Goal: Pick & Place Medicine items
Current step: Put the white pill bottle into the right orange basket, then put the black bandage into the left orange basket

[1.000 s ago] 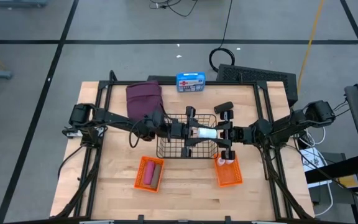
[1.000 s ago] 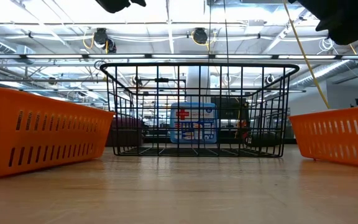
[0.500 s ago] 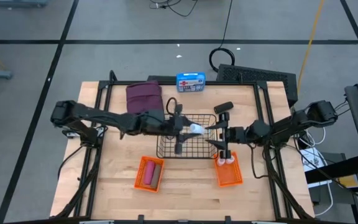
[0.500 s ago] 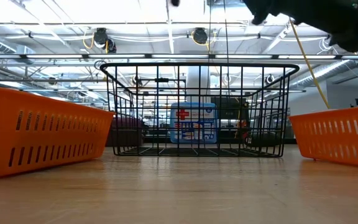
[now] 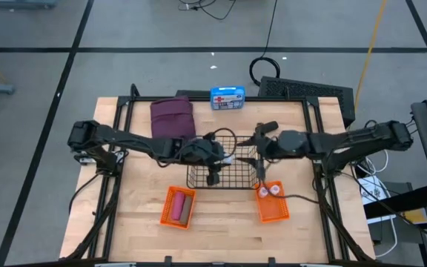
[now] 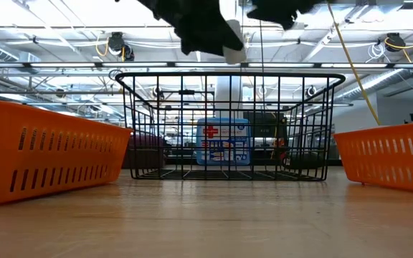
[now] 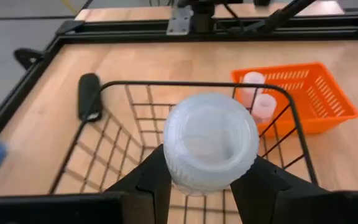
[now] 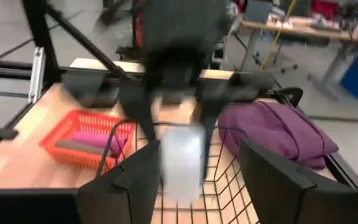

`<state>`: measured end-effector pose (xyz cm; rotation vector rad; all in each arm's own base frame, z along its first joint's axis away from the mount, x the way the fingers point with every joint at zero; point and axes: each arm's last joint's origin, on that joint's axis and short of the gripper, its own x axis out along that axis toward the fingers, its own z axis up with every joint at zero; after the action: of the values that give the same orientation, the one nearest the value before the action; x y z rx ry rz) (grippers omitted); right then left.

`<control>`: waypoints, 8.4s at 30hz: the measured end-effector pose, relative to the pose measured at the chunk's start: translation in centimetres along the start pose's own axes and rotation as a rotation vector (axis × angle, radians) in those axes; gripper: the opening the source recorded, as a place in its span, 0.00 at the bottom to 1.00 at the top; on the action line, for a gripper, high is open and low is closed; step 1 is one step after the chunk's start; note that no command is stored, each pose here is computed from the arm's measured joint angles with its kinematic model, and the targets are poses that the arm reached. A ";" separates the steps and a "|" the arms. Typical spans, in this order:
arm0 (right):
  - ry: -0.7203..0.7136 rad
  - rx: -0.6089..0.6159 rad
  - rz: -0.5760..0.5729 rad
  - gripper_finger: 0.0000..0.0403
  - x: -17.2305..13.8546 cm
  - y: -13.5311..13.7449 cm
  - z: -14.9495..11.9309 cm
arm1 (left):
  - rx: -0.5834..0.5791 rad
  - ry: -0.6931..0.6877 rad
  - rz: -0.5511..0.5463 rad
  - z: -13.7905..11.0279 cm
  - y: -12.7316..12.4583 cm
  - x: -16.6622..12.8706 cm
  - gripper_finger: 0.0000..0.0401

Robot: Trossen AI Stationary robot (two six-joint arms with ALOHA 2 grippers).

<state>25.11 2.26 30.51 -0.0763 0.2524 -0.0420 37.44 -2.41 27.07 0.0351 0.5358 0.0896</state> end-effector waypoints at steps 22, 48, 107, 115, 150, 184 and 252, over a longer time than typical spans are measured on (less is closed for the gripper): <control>0.290 -0.028 0.081 0.52 6.6 0.0 -0.2 | 0.006 0.051 -0.007 -1.0 -0.2 1.1 0.34; 0.250 -0.036 0.125 0.30 -0.1 0.5 0.9 | 0.032 -0.057 -0.011 1.4 0.7 -3.9 0.63; 0.106 0.077 0.440 0.66 -7.6 9.6 -15.9 | -0.240 -0.462 0.075 -4.6 5.0 -9.7 0.64; -0.175 -0.040 0.255 0.59 -9.8 6.8 -9.5 | -0.210 -0.457 0.082 -4.6 5.0 -9.7 0.67; 0.989 0.006 -0.254 0.50 -3.1 -18.6 -16.3 | -0.188 -0.459 0.087 -4.6 5.0 -9.7 0.67; 0.948 0.160 -0.252 0.07 -1.9 -18.4 -17.3 | -0.189 -0.458 0.086 -4.6 5.0 -9.7 0.67; 0.220 -0.904 -0.488 0.07 3.0 0.9 -3.7 | -0.477 0.104 -0.055 5.3 7.0 -0.6 0.67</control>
<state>27.11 2.76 26.09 -1.0369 0.4536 -0.4223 39.12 4.48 32.35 -0.4512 0.6073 0.1644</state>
